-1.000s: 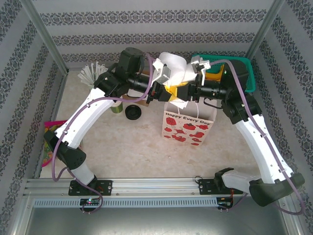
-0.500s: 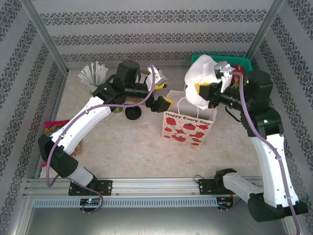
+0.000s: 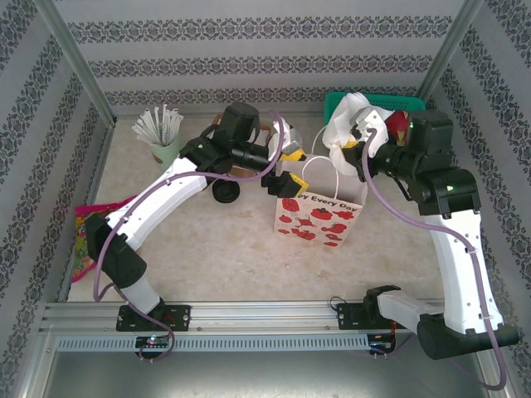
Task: Pack the takeout coffee
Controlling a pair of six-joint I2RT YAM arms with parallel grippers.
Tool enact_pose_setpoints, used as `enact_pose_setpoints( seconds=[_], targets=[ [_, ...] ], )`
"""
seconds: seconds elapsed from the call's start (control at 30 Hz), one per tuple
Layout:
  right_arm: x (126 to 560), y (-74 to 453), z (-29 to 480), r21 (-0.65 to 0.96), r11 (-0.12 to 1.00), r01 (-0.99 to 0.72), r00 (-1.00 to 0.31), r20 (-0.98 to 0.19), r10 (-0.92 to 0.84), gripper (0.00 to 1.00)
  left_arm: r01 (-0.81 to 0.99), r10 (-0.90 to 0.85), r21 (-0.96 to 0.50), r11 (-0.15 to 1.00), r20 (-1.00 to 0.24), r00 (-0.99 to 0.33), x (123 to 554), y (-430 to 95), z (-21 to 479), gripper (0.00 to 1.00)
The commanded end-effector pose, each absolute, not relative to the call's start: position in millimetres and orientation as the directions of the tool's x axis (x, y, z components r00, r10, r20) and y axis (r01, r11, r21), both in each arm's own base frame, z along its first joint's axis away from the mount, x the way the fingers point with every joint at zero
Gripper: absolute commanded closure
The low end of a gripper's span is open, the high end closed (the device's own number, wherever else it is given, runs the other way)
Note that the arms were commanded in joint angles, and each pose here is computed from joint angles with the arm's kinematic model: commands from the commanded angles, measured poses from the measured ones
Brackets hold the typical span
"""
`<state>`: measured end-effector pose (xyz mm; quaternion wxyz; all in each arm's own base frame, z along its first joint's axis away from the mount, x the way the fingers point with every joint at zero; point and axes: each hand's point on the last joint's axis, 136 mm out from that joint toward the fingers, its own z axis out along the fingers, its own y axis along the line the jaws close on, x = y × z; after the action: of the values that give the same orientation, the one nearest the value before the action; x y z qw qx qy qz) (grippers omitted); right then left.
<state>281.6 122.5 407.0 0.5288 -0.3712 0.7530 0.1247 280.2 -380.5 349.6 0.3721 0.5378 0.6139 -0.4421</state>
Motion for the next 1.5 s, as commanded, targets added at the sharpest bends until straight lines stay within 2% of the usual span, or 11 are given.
enact_pose_setpoints(
  seconds=[0.0,0.2,0.23,0.3,0.33,0.57,0.9,1.03,1.13,1.23,1.47],
  targets=[
    [273,111,424,-0.302,0.689,-0.660,-0.107,-0.869,-0.483,1.00,0.993,0.353,-0.116,0.025,-0.928,-0.118,281,-387,345,0.08],
    [261,132,394,-0.179,0.601,-0.779,-0.156,-0.873,-0.462,1.00,0.993,0.351,-0.109,0.042,-0.929,-0.117,288,-390,342,0.11],
    [258,139,390,-0.137,0.572,-0.809,-0.164,-0.881,-0.443,1.00,0.992,0.344,-0.125,-0.006,-0.932,-0.115,280,-390,344,0.18],
    [254,151,386,-0.070,0.518,-0.853,-0.176,-0.895,-0.411,1.00,0.983,0.330,-0.156,-0.098,-0.937,-0.116,262,-390,350,0.51],
    [254,156,383,-0.042,0.499,-0.866,-0.188,-0.896,-0.402,1.00,0.979,0.329,-0.167,-0.114,-0.937,-0.121,259,-389,350,0.56],
    [271,167,336,0.029,0.447,-0.894,-0.270,-0.832,-0.485,1.00,0.965,0.335,-0.196,-0.176,-0.933,-0.129,242,-385,351,0.57],
    [269,189,262,0.125,0.371,-0.920,-0.352,-0.679,-0.644,1.00,0.980,0.320,-0.149,-0.130,-0.942,-0.101,241,-379,365,0.50],
    [273,192,249,0.140,0.364,-0.921,-0.363,-0.650,-0.668,0.97,0.996,0.329,-0.086,0.004,-0.941,-0.082,251,-367,368,0.40],
    [277,189,233,0.134,0.373,-0.918,-0.375,-0.599,-0.707,0.87,0.975,0.303,-0.027,0.221,-0.948,-0.095,277,-353,370,0.27],
    [267,188,227,0.143,0.326,-0.934,-0.349,-0.547,-0.761,0.65,0.930,0.240,-0.024,0.367,-0.964,-0.119,294,-337,377,0.19],
    [267,192,278,0.052,0.324,-0.945,-0.268,-0.693,-0.669,0.40,0.787,0.161,-0.058,0.614,-0.967,-0.197,328,-307,375,0.07]
  ],
)
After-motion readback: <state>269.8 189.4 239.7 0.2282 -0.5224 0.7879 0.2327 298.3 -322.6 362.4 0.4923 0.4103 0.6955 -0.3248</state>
